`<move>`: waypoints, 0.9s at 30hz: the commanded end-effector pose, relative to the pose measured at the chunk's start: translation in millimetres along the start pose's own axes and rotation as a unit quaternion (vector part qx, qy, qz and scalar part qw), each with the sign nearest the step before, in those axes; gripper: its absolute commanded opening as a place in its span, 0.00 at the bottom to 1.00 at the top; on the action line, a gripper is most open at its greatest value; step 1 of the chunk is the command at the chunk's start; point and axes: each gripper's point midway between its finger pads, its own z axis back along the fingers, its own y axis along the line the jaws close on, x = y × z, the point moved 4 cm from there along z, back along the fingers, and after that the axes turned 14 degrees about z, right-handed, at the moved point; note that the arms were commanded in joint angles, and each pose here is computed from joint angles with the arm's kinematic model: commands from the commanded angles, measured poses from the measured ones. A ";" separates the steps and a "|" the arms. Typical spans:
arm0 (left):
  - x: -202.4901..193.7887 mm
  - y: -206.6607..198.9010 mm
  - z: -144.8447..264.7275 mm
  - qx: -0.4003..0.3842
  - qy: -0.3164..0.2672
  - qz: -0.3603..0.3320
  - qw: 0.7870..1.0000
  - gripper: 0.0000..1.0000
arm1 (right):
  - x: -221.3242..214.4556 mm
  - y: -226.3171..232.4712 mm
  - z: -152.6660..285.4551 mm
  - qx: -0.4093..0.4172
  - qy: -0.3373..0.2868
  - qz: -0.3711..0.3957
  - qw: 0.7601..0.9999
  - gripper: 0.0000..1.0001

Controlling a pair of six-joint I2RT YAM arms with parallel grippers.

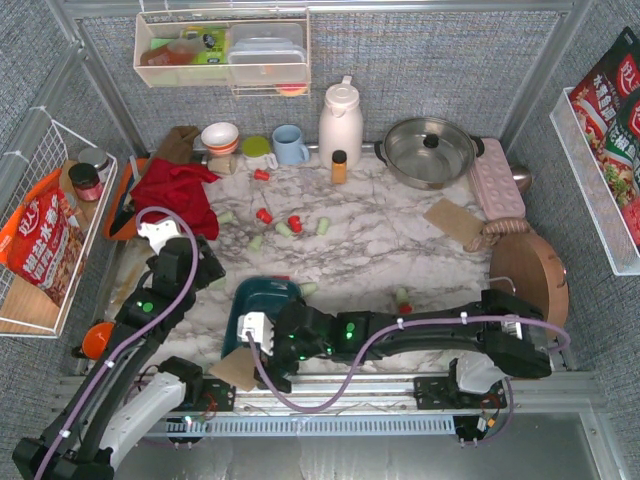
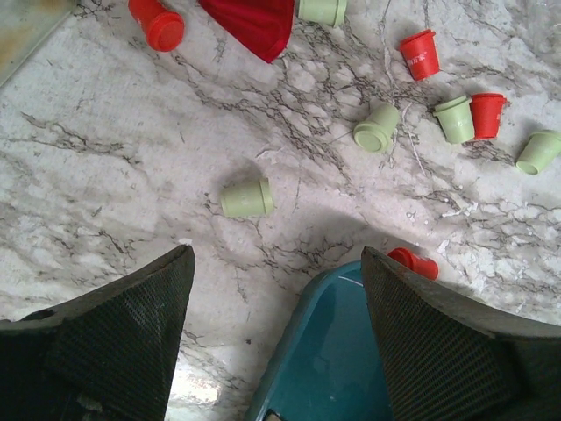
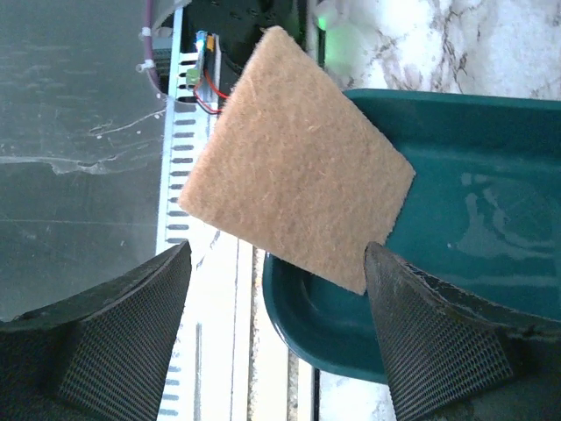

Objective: Mix the coffee capsules in the storage basket

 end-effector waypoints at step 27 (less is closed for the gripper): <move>3.2 -3.0 -3.5 -0.016 -0.018 -0.004 1.000 0.85 | 18.0 -8.6 -22.9 -0.041 -0.011 0.066 0.997 0.00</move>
